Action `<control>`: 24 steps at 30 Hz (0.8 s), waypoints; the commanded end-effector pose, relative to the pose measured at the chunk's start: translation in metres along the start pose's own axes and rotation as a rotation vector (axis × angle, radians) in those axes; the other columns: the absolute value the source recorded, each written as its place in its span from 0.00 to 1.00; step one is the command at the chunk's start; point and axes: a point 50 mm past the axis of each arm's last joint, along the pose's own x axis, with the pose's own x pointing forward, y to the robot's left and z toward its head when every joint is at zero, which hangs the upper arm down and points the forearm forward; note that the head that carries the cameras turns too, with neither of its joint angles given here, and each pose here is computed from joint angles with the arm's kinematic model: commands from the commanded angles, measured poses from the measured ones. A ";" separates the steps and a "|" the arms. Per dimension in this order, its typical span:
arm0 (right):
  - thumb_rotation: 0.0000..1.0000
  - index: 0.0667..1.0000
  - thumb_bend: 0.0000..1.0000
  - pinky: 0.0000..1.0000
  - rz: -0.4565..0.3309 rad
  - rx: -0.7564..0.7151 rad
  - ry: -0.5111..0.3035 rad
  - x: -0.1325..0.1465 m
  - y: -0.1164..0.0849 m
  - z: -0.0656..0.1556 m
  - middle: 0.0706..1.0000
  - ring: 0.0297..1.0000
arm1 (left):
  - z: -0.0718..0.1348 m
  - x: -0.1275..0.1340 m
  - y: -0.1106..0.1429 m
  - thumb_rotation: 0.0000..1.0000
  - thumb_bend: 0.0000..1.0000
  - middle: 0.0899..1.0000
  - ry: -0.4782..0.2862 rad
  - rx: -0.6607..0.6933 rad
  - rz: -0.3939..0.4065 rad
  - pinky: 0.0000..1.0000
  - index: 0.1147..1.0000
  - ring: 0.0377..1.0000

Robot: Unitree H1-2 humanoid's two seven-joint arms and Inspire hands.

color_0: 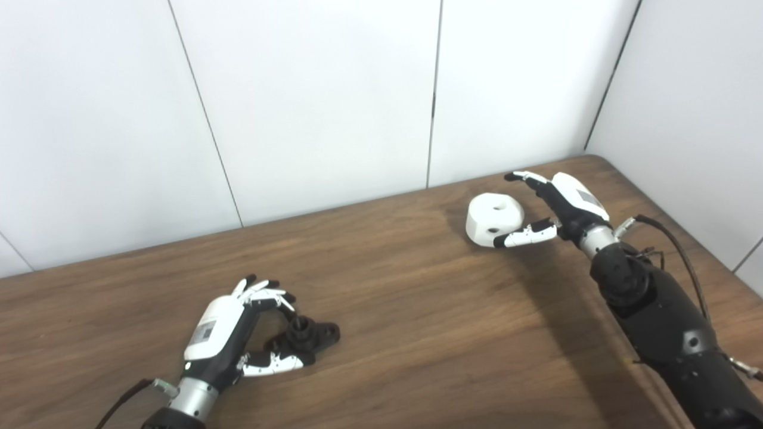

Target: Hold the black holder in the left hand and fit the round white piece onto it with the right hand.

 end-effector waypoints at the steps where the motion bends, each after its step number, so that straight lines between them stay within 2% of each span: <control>1: 0.34 0.86 0.87 0.84 -0.065 -0.031 -0.049 0.014 -0.032 0.015 0.92 0.92 | -0.002 -0.017 -0.010 0.06 0.52 0.71 0.014 -0.025 -0.016 1.00 0.42 0.88; 10: 0.34 0.85 0.86 0.82 -0.035 -0.049 -0.025 0.024 -0.034 0.013 0.92 0.92 | 0.012 -0.033 -0.002 0.06 0.52 0.72 -0.015 -0.037 -0.023 1.00 0.42 0.89; 24: 0.35 0.80 0.86 0.80 -0.040 -0.066 -0.048 0.022 -0.023 0.009 0.90 0.90 | 0.014 -0.033 -0.002 0.06 0.52 0.72 -0.018 -0.037 -0.022 1.00 0.42 0.89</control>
